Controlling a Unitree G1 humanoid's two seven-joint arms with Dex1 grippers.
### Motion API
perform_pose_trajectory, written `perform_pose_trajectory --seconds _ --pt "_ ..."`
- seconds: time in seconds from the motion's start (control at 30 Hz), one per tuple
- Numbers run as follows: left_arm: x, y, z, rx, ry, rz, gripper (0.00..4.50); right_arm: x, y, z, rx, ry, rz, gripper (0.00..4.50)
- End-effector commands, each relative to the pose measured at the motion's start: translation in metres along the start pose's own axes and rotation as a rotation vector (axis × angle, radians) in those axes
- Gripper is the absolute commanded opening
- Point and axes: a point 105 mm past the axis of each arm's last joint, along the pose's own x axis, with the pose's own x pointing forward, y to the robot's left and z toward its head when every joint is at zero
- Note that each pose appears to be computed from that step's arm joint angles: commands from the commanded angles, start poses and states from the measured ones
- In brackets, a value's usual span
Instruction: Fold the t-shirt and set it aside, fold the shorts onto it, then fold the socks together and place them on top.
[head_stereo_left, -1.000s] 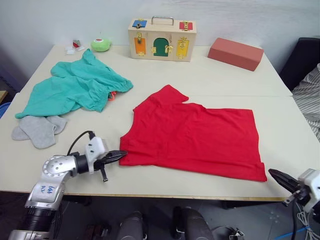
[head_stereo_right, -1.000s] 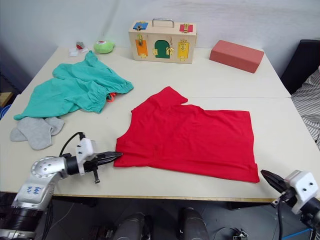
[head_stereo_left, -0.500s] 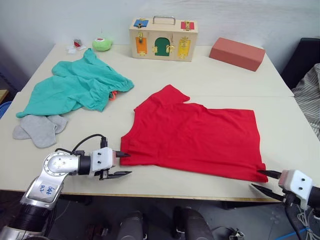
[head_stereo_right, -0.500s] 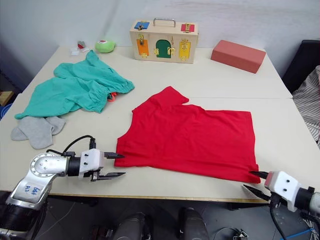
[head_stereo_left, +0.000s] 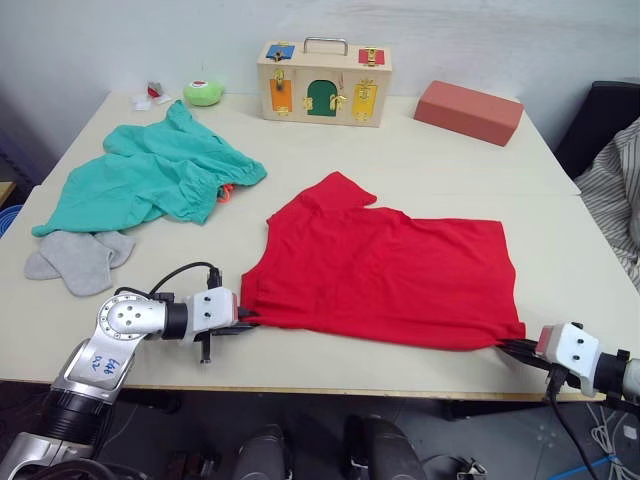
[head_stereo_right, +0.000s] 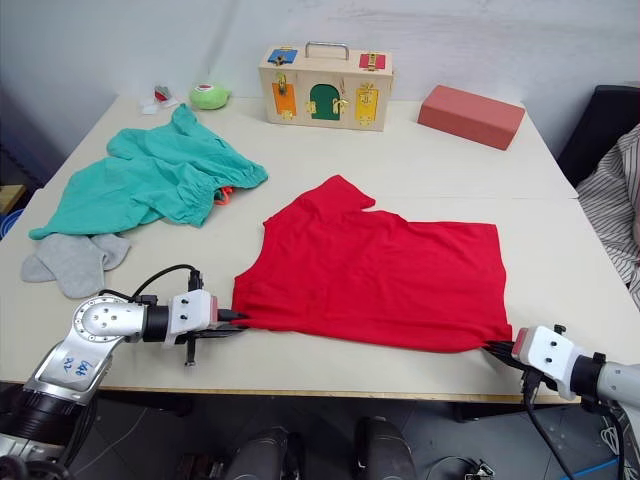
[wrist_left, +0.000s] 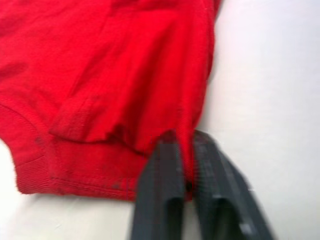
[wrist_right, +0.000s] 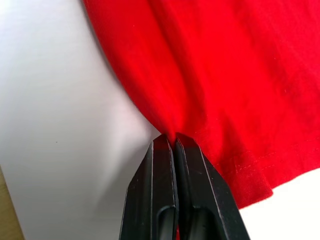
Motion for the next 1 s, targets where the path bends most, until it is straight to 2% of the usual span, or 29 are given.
perform_pose_trajectory --seconds 0.03,0.23,0.43,0.63,0.8,0.87,0.9,1.0 --pt "-0.012 -0.014 -0.011 -0.046 0.032 -0.034 0.02 -0.006 0.012 -0.009 0.007 0.03 0.07 0.0" --pt "-0.03 -0.042 0.005 -0.071 -0.047 -0.042 0.02 -0.016 0.029 -0.005 -0.027 -0.008 0.149 0.0" --pt "-0.046 -0.066 0.005 -0.116 -0.036 -0.016 0.02 -0.025 0.047 -0.007 0.001 -0.011 0.2 0.0" --pt "-0.053 -0.067 0.002 -0.137 -0.015 0.033 0.02 -0.025 0.068 -0.005 0.047 -0.026 0.239 0.0" --pt "-0.055 -0.07 -0.001 -0.158 -0.01 0.012 0.02 -0.023 0.067 -0.002 0.062 -0.035 0.22 0.0" --pt "-0.056 -0.071 -0.001 -0.171 -0.012 -0.008 0.51 -0.022 0.055 0.008 0.021 -0.095 0.127 0.0" --pt "-0.058 -0.073 0.0 -0.182 -0.013 -0.024 0.69 -0.022 0.055 0.012 0.053 -0.109 0.134 0.21" --pt "-0.066 -0.077 0.001 -0.239 0.004 -0.07 1.6 -0.036 0.072 0.016 0.18 -0.077 0.297 0.99"
